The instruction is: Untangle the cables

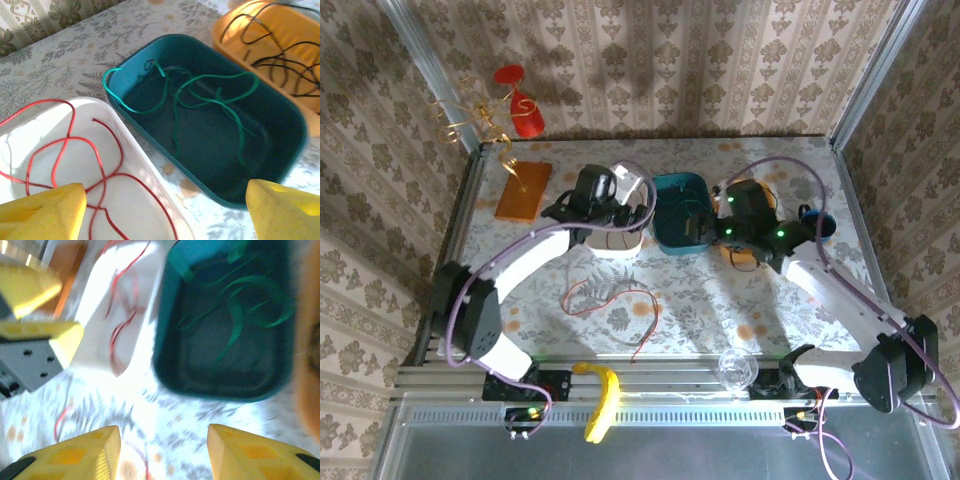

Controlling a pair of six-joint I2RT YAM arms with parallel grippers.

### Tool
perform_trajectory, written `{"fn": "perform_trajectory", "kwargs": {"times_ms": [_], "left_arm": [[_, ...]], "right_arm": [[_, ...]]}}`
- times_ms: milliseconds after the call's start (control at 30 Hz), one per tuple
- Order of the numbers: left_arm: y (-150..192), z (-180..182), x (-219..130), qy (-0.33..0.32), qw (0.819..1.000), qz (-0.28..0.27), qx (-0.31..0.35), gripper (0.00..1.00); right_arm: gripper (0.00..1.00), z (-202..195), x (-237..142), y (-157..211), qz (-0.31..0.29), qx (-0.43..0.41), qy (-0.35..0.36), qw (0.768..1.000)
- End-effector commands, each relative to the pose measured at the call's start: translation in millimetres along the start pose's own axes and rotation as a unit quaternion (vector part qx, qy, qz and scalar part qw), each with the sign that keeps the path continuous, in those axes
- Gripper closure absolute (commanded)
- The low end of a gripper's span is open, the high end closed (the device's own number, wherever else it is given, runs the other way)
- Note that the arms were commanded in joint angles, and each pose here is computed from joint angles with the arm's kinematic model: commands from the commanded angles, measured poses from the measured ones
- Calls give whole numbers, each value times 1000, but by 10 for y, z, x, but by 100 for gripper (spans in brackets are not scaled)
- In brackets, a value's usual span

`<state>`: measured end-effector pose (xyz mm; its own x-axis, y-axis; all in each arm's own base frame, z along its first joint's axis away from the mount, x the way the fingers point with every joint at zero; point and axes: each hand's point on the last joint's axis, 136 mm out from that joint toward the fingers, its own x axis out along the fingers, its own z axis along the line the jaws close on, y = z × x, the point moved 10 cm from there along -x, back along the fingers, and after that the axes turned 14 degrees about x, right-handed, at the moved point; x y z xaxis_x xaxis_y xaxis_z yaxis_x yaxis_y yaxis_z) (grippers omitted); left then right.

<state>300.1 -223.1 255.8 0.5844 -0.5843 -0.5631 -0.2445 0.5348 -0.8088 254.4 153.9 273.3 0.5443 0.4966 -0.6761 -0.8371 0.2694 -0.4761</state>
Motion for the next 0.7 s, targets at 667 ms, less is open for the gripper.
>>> {"fn": "perform_trajectory", "kwargs": {"times_ms": [667], "left_arm": [[764, 445, -980, -343, 920, 61, -178, 14]], "right_arm": [[51, 120, 1522, 1346, 306, -277, 154, 898]]}}
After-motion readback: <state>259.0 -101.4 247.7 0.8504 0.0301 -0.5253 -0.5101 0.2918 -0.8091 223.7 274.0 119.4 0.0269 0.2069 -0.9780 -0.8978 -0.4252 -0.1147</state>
